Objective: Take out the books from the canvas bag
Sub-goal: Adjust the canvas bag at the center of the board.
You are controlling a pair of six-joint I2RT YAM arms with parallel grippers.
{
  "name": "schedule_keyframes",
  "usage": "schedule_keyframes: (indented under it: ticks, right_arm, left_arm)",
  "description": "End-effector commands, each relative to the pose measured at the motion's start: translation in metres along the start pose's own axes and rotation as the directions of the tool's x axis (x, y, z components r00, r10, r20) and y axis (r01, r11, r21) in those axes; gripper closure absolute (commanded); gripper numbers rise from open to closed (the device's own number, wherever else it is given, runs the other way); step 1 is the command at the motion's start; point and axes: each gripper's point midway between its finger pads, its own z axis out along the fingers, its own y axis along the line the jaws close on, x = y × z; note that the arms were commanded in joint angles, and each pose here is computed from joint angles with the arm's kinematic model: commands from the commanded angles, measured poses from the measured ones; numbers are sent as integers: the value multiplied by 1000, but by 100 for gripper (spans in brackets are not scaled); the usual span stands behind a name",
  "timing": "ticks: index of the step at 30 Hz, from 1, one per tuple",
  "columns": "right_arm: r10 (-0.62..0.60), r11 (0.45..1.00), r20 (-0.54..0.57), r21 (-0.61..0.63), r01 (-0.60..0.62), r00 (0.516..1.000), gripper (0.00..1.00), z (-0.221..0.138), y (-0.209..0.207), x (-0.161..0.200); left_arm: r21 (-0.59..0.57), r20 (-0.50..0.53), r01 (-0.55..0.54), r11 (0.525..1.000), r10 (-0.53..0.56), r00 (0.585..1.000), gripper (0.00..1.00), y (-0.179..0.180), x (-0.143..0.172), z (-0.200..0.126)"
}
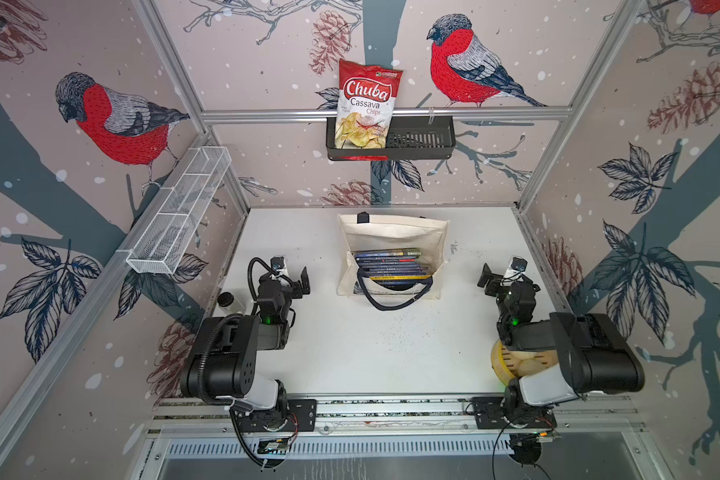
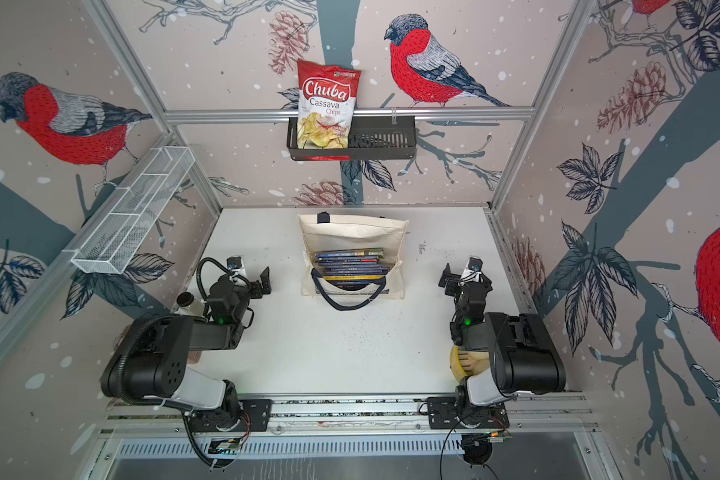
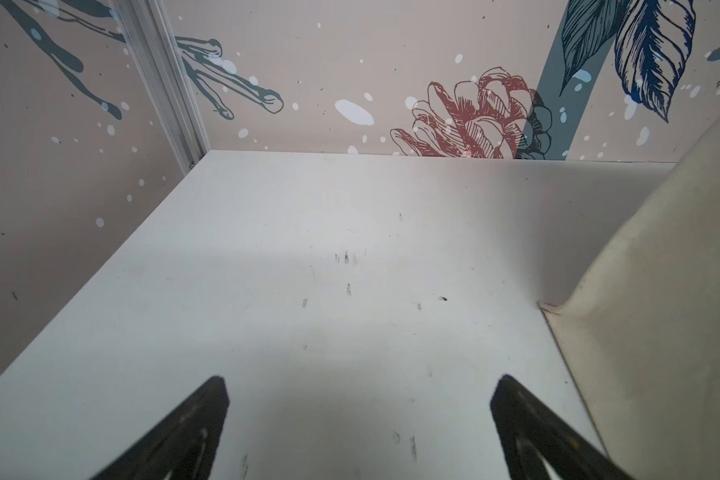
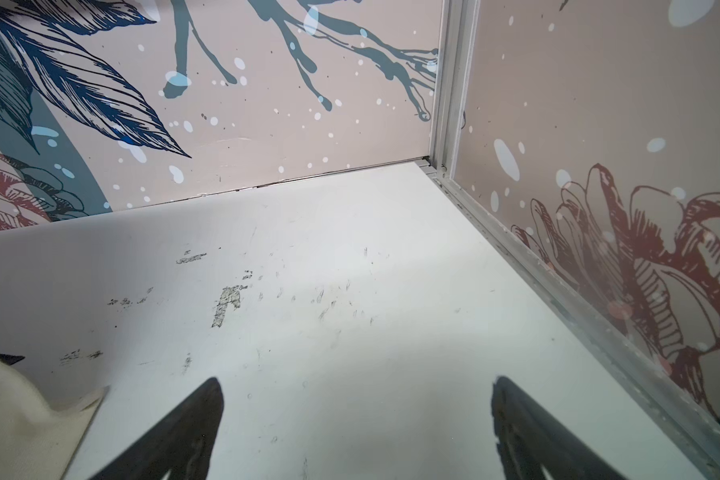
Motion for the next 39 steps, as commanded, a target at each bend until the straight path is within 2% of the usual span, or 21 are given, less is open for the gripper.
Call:
schedule_keyframes:
  ticks: [1, 27, 29, 32, 34, 35, 37, 39]
  right_arm:
    - [21, 1000, 43, 7, -22, 999, 1, 0, -1, -11]
    - [21, 1000, 43, 7, -21, 999, 0, 0, -1, -11]
    - [21, 999, 56, 37, -24, 998, 0, -2, -4, -14]
    - [10, 991, 101, 128, -23, 995, 0, -14, -9, -29]
    - [-22, 993, 76, 120, 13, 997, 0, -11, -1, -40]
    - [-42, 991, 70, 127, 33, 997, 0, -10, 3, -46]
    - [-4, 983, 78, 183, -10, 997, 1, -13, 8, -68]
    - [51, 981, 118, 180, -72, 992, 0, -21, 15, -96]
  left_arm:
    - [-2, 50, 6, 1000, -6, 999, 1, 1, -13, 0]
    - [-12, 52, 6, 1000, -6, 999, 1, 2, -16, 0]
    - [-28, 50, 5, 1000, -4, 999, 1, 5, -24, 0]
    - [-70, -18, 38, 997, -39, 999, 1, 11, -42, 10]
    - [-126, -7, 117, 985, -119, 993, 1, 20, -65, 9]
    - [-99, 10, 117, 988, -117, 993, 1, 16, -77, 7]
    - [-54, 29, 111, 992, -110, 993, 1, 8, -104, 1]
    - [-105, 42, 200, 974, -197, 980, 1, 17, -125, -5]
